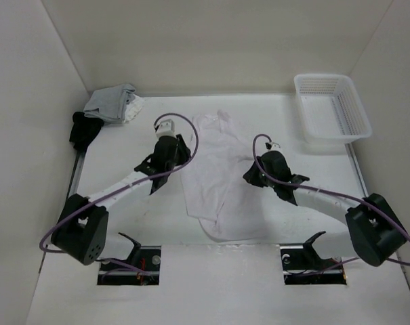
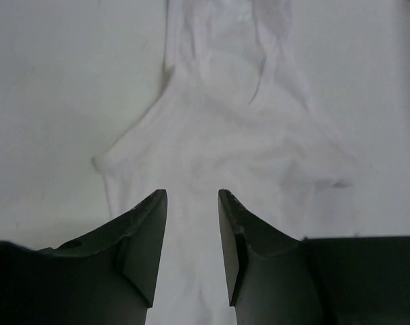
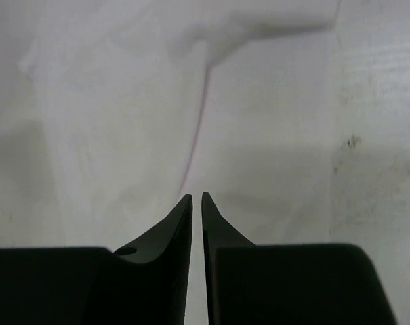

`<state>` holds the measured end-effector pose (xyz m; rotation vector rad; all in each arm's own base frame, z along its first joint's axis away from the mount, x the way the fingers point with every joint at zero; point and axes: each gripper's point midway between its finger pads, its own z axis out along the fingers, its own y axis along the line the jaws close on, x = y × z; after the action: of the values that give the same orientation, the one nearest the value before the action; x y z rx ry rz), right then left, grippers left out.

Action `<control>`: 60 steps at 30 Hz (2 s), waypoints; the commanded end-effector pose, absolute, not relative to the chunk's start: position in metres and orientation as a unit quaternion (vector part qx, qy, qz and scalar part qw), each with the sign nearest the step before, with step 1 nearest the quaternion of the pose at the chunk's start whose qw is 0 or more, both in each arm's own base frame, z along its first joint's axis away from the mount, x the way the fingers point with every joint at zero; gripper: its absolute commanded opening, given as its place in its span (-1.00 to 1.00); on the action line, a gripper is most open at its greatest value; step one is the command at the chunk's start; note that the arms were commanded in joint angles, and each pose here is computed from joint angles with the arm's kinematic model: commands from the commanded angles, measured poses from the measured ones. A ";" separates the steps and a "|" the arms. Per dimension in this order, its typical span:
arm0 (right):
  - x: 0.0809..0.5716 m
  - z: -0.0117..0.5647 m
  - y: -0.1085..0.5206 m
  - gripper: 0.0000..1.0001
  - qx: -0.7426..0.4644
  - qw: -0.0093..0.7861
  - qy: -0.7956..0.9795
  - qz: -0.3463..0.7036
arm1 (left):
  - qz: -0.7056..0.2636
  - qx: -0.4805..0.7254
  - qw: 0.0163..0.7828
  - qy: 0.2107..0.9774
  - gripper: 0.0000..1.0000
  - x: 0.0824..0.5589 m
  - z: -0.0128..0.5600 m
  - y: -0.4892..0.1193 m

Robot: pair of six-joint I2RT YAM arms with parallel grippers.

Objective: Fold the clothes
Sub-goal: Flatten the tank top out

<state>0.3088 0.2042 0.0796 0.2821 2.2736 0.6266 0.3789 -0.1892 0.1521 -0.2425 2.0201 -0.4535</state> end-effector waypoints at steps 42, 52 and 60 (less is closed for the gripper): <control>0.302 0.054 0.231 -0.30 0.061 0.342 0.906 0.240 | -0.214 -0.113 0.527 0.815 -0.90 0.407 0.207 -0.177; 0.261 0.063 0.249 -0.05 0.019 0.338 0.909 0.244 | -0.188 -0.151 0.526 0.815 -0.57 0.489 0.185 -0.173; 0.247 0.045 0.231 -0.14 0.011 0.324 0.929 0.180 | -0.157 -0.166 0.507 0.832 -0.16 0.397 0.146 -0.157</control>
<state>0.2427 0.2417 0.0511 0.0203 2.4204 0.5667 0.4298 -0.1709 0.1421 -0.3620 2.0443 -0.3963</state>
